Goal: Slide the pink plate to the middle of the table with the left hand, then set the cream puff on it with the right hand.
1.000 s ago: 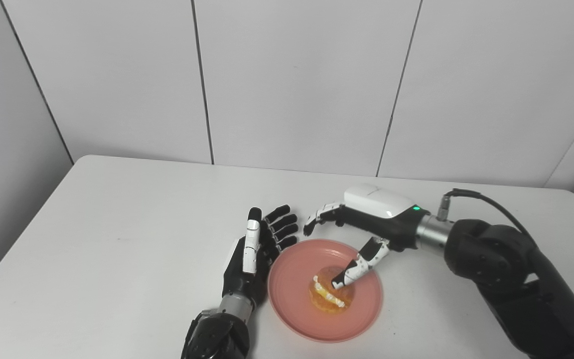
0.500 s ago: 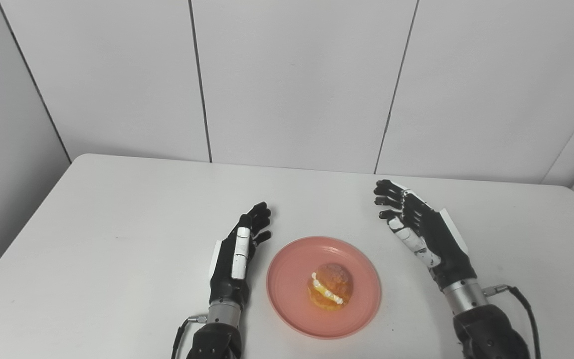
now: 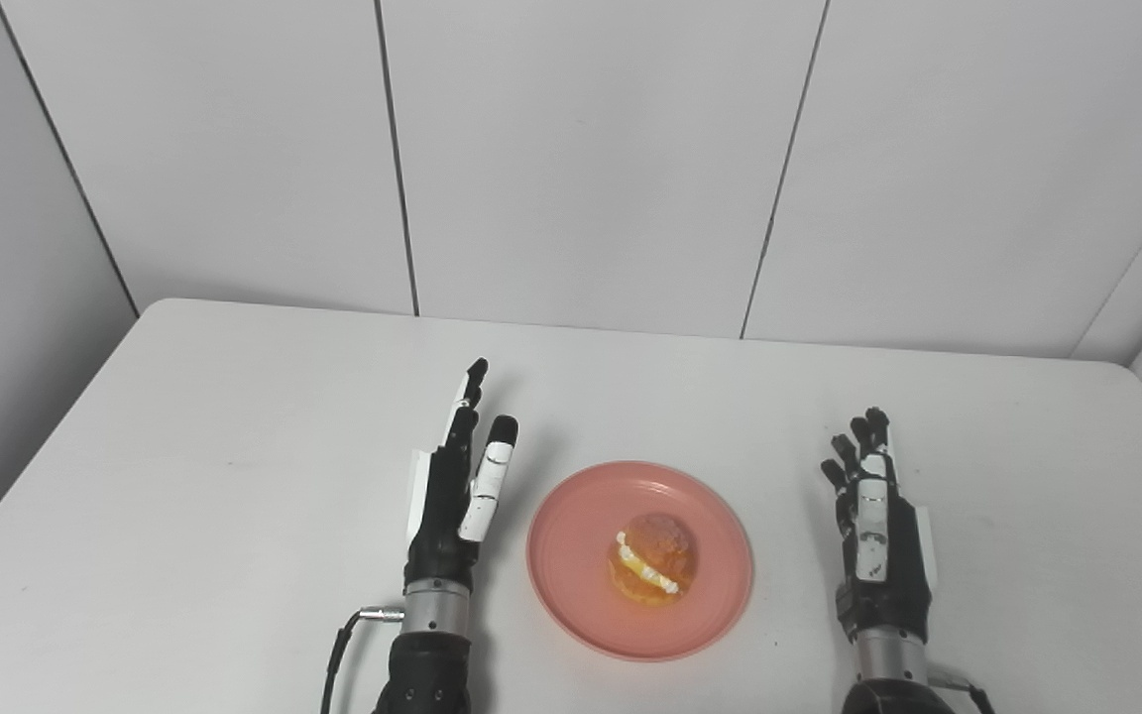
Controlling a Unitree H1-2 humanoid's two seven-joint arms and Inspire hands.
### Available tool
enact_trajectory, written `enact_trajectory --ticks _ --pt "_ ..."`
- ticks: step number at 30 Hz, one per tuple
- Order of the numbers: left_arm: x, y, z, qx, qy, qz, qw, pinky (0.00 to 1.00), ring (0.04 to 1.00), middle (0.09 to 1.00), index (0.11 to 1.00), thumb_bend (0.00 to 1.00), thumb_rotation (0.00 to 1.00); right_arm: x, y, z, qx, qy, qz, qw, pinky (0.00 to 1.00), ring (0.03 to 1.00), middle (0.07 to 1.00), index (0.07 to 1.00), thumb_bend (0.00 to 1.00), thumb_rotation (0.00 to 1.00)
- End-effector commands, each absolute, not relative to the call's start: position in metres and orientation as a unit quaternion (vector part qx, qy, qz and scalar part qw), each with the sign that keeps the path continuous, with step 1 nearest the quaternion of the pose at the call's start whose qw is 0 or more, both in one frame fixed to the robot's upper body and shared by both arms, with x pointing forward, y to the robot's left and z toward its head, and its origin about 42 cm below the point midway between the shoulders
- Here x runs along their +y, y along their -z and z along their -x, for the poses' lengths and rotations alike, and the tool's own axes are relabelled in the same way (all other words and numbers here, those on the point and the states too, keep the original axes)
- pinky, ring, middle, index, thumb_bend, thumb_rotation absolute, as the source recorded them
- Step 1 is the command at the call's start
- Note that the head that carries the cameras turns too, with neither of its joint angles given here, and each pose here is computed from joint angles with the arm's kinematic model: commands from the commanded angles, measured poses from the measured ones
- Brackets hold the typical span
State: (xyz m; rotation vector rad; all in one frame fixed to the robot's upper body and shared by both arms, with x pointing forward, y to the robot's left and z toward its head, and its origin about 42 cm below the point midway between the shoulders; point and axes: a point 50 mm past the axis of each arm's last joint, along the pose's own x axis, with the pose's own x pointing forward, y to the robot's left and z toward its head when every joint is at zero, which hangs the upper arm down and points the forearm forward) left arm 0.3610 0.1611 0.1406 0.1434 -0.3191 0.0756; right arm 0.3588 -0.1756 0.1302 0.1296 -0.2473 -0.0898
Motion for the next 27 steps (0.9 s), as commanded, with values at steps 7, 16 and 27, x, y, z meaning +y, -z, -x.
enact_trajectory --ticks 7,16,27 --pt "0.189 -0.144 -0.358 -0.120 0.011 -0.051 0.991 1.00 1.000 1.000 0.986 0.72 1.00 -0.153 -0.126 -0.346 -0.133 0.042 -0.022 0.990 1.00 1.000 1.000 1.000 0.86 1.00" --pt "0.194 -0.151 -0.360 -0.121 0.019 -0.027 0.992 1.00 1.000 1.000 1.000 0.72 1.00 -0.146 -0.128 -0.346 -0.118 0.040 -0.032 0.992 1.00 1.000 1.000 0.993 0.82 1.00" --pt "0.189 -0.150 -0.360 -0.119 0.019 0.017 0.993 1.00 1.000 1.000 1.000 0.75 1.00 -0.146 -0.130 -0.340 -0.105 0.036 -0.034 0.993 0.99 0.979 0.974 0.956 0.81 0.97"
